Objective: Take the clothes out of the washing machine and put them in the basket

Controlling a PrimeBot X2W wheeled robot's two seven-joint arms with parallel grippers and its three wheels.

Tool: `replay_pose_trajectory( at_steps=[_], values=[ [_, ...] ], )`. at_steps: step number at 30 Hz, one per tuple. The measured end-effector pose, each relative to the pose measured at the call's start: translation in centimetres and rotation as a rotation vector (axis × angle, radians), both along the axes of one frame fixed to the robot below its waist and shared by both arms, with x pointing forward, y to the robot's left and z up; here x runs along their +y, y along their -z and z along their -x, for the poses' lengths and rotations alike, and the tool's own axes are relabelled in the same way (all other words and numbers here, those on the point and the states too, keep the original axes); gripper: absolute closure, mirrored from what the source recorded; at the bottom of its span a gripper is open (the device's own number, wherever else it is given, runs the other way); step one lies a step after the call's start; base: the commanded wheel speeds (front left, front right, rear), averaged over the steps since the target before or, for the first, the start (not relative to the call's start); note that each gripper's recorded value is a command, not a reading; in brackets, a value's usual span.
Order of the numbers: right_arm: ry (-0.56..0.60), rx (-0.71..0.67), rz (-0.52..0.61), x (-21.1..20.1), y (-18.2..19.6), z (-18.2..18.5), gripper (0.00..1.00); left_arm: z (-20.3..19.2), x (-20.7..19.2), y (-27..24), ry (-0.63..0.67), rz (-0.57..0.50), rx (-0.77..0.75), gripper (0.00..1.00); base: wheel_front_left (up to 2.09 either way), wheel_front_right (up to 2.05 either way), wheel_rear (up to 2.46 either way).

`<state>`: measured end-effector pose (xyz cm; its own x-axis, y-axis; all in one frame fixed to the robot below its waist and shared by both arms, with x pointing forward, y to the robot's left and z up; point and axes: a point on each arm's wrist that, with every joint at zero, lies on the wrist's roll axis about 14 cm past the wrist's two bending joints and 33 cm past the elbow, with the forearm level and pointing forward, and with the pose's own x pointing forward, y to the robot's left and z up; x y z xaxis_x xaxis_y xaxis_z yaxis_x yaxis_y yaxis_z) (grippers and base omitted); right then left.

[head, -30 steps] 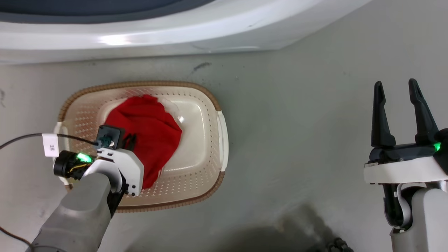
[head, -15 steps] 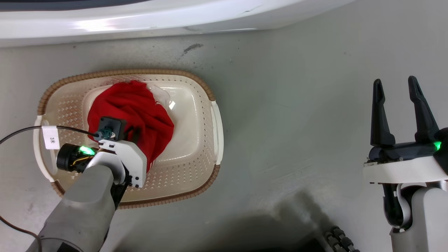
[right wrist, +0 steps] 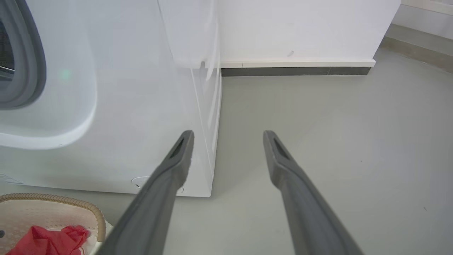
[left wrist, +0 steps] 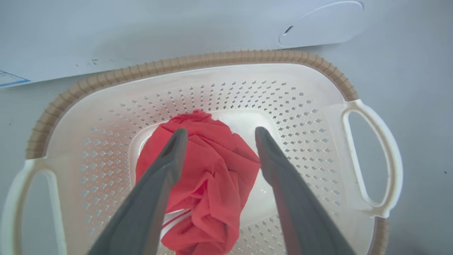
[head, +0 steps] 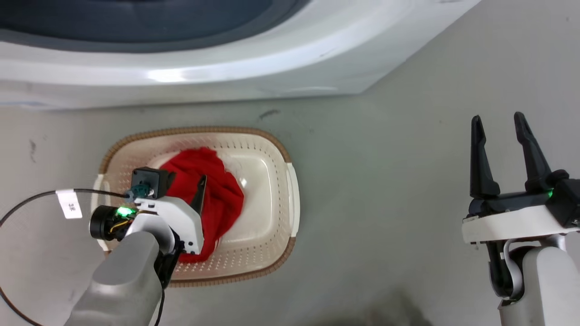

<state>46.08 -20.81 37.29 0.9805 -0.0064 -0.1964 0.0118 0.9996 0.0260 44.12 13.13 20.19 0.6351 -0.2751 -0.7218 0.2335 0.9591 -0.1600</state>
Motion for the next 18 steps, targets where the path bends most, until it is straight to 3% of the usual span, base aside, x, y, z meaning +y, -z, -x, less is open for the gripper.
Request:
replay_pose_trajectory(
  at_steps=[5, 18],
  values=[
    [-0.009, -0.050, -0.012, 0.5, -2.7, 0.6, 0.00, -2.5, -0.2, -5.4, -0.022, 0.040, -0.162, 0.00, 0.00, 0.00, 0.00],
    [-0.008, -0.156, -0.033, 0.7, -7.9, 2.9, 0.00, -4.1, -0.2, -18.1, -0.033, 0.103, -0.529, 0.00, 0.00, 0.00, 0.00]
  ],
)
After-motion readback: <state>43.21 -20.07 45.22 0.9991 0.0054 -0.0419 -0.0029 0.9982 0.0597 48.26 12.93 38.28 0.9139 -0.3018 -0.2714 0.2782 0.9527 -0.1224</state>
